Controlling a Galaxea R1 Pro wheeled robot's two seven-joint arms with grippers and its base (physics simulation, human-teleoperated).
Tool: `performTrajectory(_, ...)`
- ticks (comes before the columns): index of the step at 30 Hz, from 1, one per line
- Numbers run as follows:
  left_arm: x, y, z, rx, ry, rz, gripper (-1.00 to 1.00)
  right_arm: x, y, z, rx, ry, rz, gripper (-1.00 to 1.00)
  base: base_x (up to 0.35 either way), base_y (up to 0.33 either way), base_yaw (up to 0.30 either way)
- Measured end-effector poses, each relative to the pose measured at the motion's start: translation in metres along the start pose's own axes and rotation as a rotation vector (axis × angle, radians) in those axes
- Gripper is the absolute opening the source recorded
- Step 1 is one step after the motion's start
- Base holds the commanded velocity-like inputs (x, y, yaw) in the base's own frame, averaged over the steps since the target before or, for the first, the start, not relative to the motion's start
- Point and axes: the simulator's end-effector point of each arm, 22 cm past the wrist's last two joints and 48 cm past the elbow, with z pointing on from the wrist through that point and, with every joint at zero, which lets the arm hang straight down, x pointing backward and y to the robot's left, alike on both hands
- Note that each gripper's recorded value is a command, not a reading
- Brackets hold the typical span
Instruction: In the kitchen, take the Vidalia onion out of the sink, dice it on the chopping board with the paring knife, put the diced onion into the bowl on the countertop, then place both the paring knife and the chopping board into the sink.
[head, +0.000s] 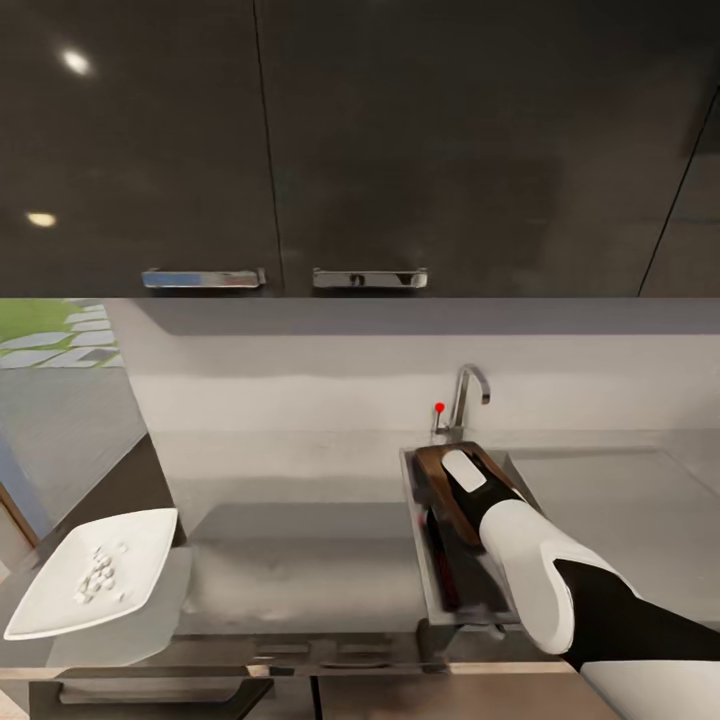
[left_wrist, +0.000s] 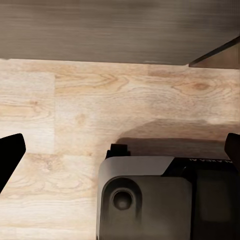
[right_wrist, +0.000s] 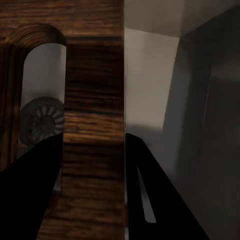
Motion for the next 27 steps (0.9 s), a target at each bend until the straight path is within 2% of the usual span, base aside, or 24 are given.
performTrajectory(8,0.001,0.000,0.000,0.000,0.002,0.000,1.00,0.002,0.002,0.002,-0.012,0.003,-0.002,-1.00,0.003,-0.004,0.018)
performTrajectory(21,0.008,0.000,0.003,-0.001,0.019,0.001,1.00,0.009,-0.002,0.013,0.012,0.008,-0.013,-1.00,0.000,0.000,0.068)
performTrajectory(27,0.012,0.000,0.004,-0.002,0.029,0.001,1.00,0.000,-0.007,0.025,0.032,0.000,-0.003,-1.00,0.000,0.000,0.016)
